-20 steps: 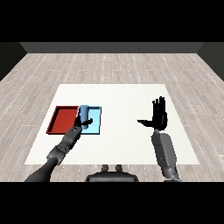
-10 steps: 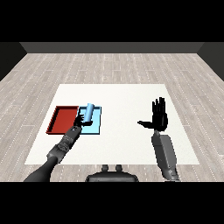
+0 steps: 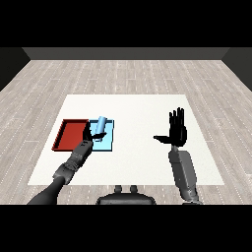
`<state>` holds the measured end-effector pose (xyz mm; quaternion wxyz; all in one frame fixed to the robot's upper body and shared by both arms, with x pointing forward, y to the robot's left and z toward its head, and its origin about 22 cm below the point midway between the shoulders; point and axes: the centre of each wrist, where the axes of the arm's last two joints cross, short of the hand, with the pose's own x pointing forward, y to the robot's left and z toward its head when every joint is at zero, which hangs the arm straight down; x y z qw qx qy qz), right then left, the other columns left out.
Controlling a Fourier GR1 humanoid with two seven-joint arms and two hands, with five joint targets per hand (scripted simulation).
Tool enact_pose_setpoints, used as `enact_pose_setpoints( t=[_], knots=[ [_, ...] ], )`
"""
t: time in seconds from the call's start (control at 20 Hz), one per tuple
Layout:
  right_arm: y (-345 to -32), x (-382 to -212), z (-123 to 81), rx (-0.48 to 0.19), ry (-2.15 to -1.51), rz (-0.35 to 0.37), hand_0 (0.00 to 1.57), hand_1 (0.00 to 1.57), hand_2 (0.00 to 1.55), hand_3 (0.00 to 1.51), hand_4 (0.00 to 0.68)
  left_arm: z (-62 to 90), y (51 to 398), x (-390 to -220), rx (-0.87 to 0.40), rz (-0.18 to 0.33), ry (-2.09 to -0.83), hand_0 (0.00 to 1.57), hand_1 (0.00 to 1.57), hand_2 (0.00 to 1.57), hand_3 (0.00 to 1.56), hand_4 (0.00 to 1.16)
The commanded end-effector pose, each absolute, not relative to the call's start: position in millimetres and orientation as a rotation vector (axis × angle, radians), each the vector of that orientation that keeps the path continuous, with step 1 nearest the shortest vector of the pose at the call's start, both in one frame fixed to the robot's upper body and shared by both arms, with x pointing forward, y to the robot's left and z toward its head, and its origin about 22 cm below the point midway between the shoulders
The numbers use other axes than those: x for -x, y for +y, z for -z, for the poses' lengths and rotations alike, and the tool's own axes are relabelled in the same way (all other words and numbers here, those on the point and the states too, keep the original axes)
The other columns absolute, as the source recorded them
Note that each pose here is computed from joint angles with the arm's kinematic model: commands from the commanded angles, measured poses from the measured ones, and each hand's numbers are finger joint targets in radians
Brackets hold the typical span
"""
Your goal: Pick the blue can and put it in the blue box
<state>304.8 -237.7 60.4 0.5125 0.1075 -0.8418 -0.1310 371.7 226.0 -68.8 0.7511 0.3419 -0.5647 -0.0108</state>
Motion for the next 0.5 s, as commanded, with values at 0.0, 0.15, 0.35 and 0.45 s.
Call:
enact_pose_setpoints(
  t=[0.0,0.15,0.35,0.45],
  knots=[
    [-239.3,-297.8,-64.5,-0.263,-2.042,0.336,0.00,0.00,0.00,0.00,0.000,54.4,216.2,-380.4,-0.678,-0.052,-1.484,0.00,0.00,0.00,0.00,0.00],
    [-229.7,-301.9,-52.0,-0.280,-2.013,0.264,0.00,0.00,0.00,0.00,0.000,29.7,206.2,-394.6,-0.465,-0.061,-1.686,0.00,0.00,0.00,0.00,0.00],
    [-242.3,-304.2,-55.7,-0.256,-2.009,0.236,0.00,0.00,0.00,0.00,0.000,34.8,183.5,-379.1,-0.176,-0.099,-1.919,0.00,0.00,0.00,0.00,0.00],
    [-232.8,-287.0,-38.4,-0.268,-1.975,0.234,0.00,0.00,0.00,0.00,0.000,36.4,206.2,-369.7,-0.153,-0.071,-1.965,0.00,0.00,0.00,0.00,0.00]
  ],
)
